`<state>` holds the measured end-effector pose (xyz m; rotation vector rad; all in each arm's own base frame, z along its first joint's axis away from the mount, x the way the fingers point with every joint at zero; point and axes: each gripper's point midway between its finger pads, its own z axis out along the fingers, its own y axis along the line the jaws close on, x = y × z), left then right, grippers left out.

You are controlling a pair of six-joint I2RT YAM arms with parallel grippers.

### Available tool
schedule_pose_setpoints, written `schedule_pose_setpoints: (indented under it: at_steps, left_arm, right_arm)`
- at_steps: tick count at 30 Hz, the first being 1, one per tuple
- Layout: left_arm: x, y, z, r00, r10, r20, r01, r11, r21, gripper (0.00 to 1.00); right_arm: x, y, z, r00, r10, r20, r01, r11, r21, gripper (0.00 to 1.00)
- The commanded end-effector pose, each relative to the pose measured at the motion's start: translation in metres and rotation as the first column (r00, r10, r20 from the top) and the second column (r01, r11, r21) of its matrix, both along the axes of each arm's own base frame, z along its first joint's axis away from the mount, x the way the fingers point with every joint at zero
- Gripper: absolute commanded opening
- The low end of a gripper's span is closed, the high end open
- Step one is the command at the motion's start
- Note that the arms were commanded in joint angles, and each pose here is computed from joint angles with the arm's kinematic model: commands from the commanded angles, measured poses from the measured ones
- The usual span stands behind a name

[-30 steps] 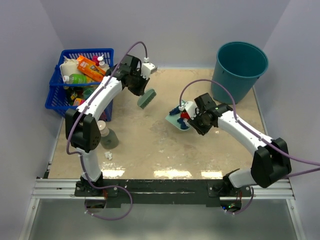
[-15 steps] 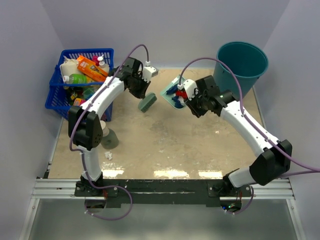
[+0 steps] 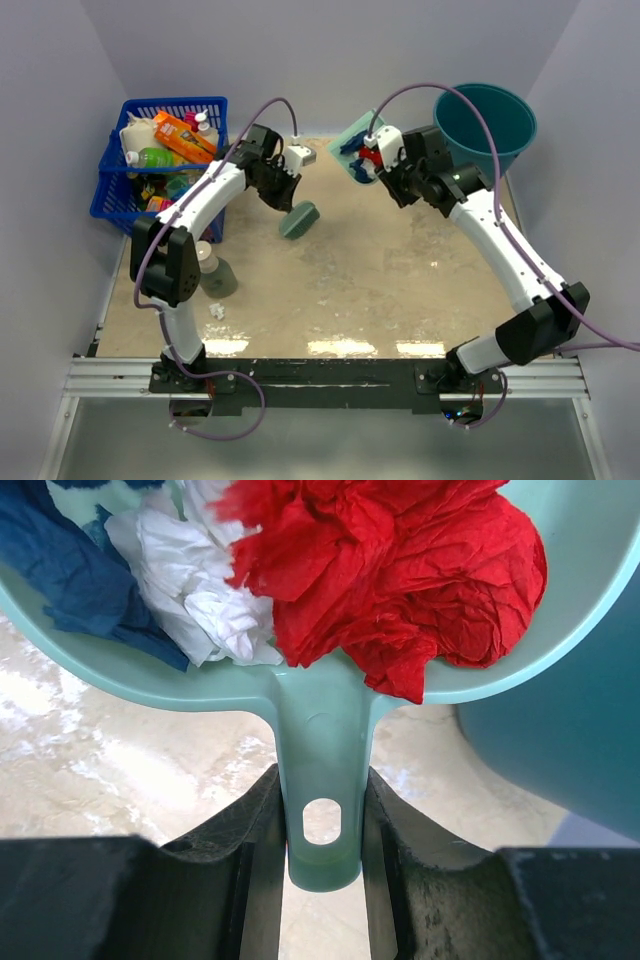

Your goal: Sweep away the paper scraps from the table

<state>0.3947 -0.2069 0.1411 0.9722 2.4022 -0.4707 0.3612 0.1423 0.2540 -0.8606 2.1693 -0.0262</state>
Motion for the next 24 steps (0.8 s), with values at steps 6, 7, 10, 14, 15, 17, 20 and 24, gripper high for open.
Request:
schedule_pose_setpoints:
  at_steps: [6, 7, 10, 14, 15, 17, 20, 24]
  left_arm:
    - [-0.015, -0.015, 0.02, 0.998, -0.063, -0.012, 0.061, 0.992, -0.107, 0.0]
    - [-0.016, -0.016, 0.019, 0.998, -0.067, -0.018, 0.064, 0.992, -0.111, 0.0]
    - [-0.02, -0.021, 0.016, 0.995, -0.084, -0.047, 0.077, 0.988, -0.137, 0.0]
    - [-0.021, -0.028, 0.019, 0.993, -0.096, -0.062, 0.084, 0.981, -0.174, 0.0]
    - [-0.021, -0.028, 0.021, 0.993, -0.097, -0.061, 0.085, 0.98, -0.177, 0.0]
    - [-0.023, -0.029, 0.02, 0.993, -0.099, -0.068, 0.085, 0.98, -0.182, 0.0]
    - [-0.026, -0.029, 0.022, 0.992, -0.105, -0.07, 0.09, 0.978, -0.19, 0.0]
    - [-0.031, -0.032, 0.023, 0.99, -0.122, -0.066, 0.107, 0.976, -0.19, 0.0]
  right_arm:
    - [0.016, -0.073, 0.095, 0.918, -0.269, 0.29, 0.253, 0.963, 0.093, 0.0]
    - [0.018, -0.08, 0.104, 0.906, -0.292, 0.306, 0.273, 0.956, 0.105, 0.0]
    - [0.026, -0.106, 0.116, 0.873, -0.363, 0.326, 0.346, 0.931, 0.112, 0.0]
    - [0.037, -0.149, 0.131, 0.805, -0.458, 0.376, 0.468, 0.881, 0.073, 0.0]
    - [0.038, -0.163, 0.134, 0.785, -0.486, 0.385, 0.5, 0.863, 0.071, 0.0]
    - [0.044, -0.18, 0.142, 0.744, -0.527, 0.41, 0.548, 0.833, 0.077, 0.0]
    - [0.05, -0.21, 0.146, 0.678, -0.588, 0.442, 0.637, 0.769, 0.046, 0.0]
    - [0.055, -0.24, 0.148, 0.64, -0.605, 0.473, 0.703, 0.71, -0.042, 0.0]
